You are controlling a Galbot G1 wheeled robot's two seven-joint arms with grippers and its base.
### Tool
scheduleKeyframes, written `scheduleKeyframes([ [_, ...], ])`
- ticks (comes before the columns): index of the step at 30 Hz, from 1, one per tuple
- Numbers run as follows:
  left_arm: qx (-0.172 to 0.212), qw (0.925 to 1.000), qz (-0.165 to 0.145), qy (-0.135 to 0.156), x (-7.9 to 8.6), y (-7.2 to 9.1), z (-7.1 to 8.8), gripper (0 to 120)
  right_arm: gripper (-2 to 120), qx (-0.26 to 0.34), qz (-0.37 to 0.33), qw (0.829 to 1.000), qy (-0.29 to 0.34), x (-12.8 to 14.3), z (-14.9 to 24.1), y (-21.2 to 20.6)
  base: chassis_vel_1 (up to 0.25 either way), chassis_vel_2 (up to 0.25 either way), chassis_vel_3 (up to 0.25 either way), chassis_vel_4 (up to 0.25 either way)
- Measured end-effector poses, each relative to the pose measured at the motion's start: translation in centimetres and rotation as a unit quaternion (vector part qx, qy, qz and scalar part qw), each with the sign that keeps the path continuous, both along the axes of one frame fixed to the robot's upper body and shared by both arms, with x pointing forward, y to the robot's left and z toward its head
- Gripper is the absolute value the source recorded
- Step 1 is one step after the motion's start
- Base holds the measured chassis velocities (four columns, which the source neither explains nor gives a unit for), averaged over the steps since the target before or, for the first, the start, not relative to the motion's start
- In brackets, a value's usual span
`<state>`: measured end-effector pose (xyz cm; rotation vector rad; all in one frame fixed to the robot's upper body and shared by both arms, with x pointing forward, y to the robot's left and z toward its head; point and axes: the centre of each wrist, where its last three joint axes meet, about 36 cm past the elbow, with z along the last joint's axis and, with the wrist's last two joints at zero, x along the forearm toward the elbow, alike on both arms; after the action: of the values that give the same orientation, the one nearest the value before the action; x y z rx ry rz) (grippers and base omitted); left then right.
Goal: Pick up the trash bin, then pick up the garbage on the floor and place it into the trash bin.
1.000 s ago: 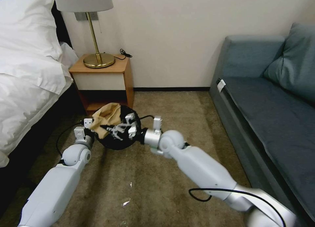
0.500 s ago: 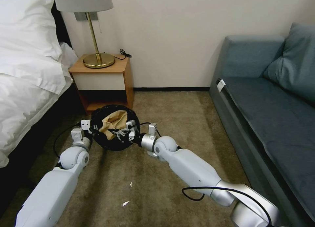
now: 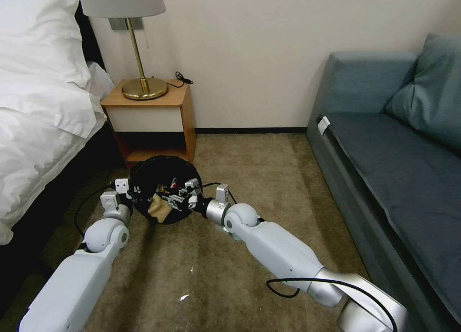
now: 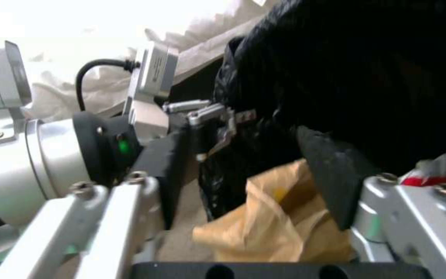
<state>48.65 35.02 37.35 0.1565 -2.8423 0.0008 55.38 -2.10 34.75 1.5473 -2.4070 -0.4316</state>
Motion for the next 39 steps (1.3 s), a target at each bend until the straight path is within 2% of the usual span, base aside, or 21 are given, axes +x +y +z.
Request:
scheduleKeyframes([
  [3,-0.002,1.0000,0.007,0.004,0.0,-0.2,0.1,0,69,0.003,-0.010,1.000,-0.010,0.0,0.5,-0.1,0.000,0.000,0.000,0.000],
  [5,-0.021,0.9992,0.032,0.013,0.3,-0.3,0.5,0,79,0.026,-0.032,0.999,-0.021,0.4,2.2,-0.3,0.000,0.000,0.000,0.000],
  [6,-0.021,0.9992,0.032,0.013,0.3,-0.3,0.5,0,79,0.026,-0.032,0.999,-0.021,0.4,2.2,-0.3,0.000,0.000,0.000,0.000],
  [9,-0.050,0.9972,0.054,0.017,0.9,-0.4,1.2,0,87,0.047,-0.050,0.997,-0.031,1.2,3.7,-0.8,0.000,0.000,0.000,0.000],
  [11,-0.095,0.9923,0.077,0.021,2.0,-0.9,2.0,0,98,0.070,-0.076,0.994,-0.044,2.4,5.8,-1.8,0.000,0.000,0.000,0.000],
  [14,-0.127,0.9876,0.088,0.024,2.9,-1.2,2.7,0,99,0.083,-0.093,0.991,-0.051,3.1,7.1,-2.8,0.000,0.000,0.000,0.000],
  [16,-0.186,0.9755,0.111,0.040,4.6,-2.0,4.0,0,100,0.094,-0.117,0.987,-0.060,4.2,8.5,-4.8,0.000,0.000,0.000,0.000],
  [17,-0.186,0.9755,0.111,0.040,4.6,-2.0,4.0,0,100,0.094,-0.117,0.987,-0.060,4.2,8.5,-4.8,0.000,0.000,0.000,0.000],
  [19,-0.218,0.9653,0.129,0.066,5.8,-2.8,4.5,0,100,0.098,-0.132,0.985,-0.061,4.4,8.7,-6.3,0.000,0.000,0.000,0.000],
  [20,-0.218,0.9653,0.129,0.066,5.8,-2.8,4.5,0,100,0.098,-0.132,0.985,-0.061,4.4,8.7,-6.3,0.000,0.000,0.000,0.000],
  [22,-0.241,0.9531,0.152,0.101,7.0,-3.6,5.1,0,100,0.095,-0.141,0.984,-0.055,3.8,7.8,-7.5,0.000,0.000,0.000,0.000],
  [23,-0.241,0.9531,0.152,0.101,7.0,-3.6,5.1,0,100,0.095,-0.141,0.984,-0.055,3.8,7.8,-7.5,0.000,0.000,0.000,0.000],
  [25,-0.270,0.9335,0.180,0.153,8.0,-4.3,6.3,0,100,0.089,-0.147,0.984,-0.051,3.2,6.8,-8.5,0.000,0.000,0.000,0.000],
  [26,-0.270,0.9335,0.180,0.153,8.0,-4.3,6.3,0,100,0.089,-0.147,0.984,-0.051,3.2,6.8,-8.5,0.000,0.000,0.000,0.000],
  [27,-0.279,0.9268,0.188,0.168,8.4,-4.5,6.7,0,100,0.088,-0.151,0.983,-0.050,3.0,6.4,-9.0,0.000,0.000,0.000,0.000],
  [28,-0.289,0.9206,0.196,0.176,8.7,-4.4,7.2,0,100,0.087,-0.155,0.983,-0.049,2.8,6.2,-9.4,0.000,0.000,0.000,0.000],
  [29,-0.289,0.9206,0.196,0.176,8.7,-4.4,7.2,0,100,0.087,-0.155,0.983,-0.049,2.8,6.2,-9.4,0.000,0.000,0.000,0.000],
  [30,-0.306,0.9129,0.203,0.177,9.0,-4.1,7.9,0,100,0.086,-0.157,0.983,-0.049,2.6,6.1,-9.8,0.000,0.000,0.000,0.000],
  [31,-0.306,0.9129,0.203,0.177,9.0,-4.1,7.9,0,100,0.086,-0.157,0.983,-0.049,2.6,6.1,-9.8,0.000,0.000,0.000,0.000],
  [33,-0.332,0.8998,0.218,0.180,9.7,-3.5,8.4,0,100,0.087,-0.162,0.982,-0.049,2.4,6.1,-10.2,0.000,0.000,0.000,0.000],
  [39,-0.327,0.8896,0.253,0.194,9.7,-1.2,7.4,0,100,0.087,-0.169,0.981,-0.047,2.0,5.9,-10.5,0.000,0.000,0.000,0.000],
])
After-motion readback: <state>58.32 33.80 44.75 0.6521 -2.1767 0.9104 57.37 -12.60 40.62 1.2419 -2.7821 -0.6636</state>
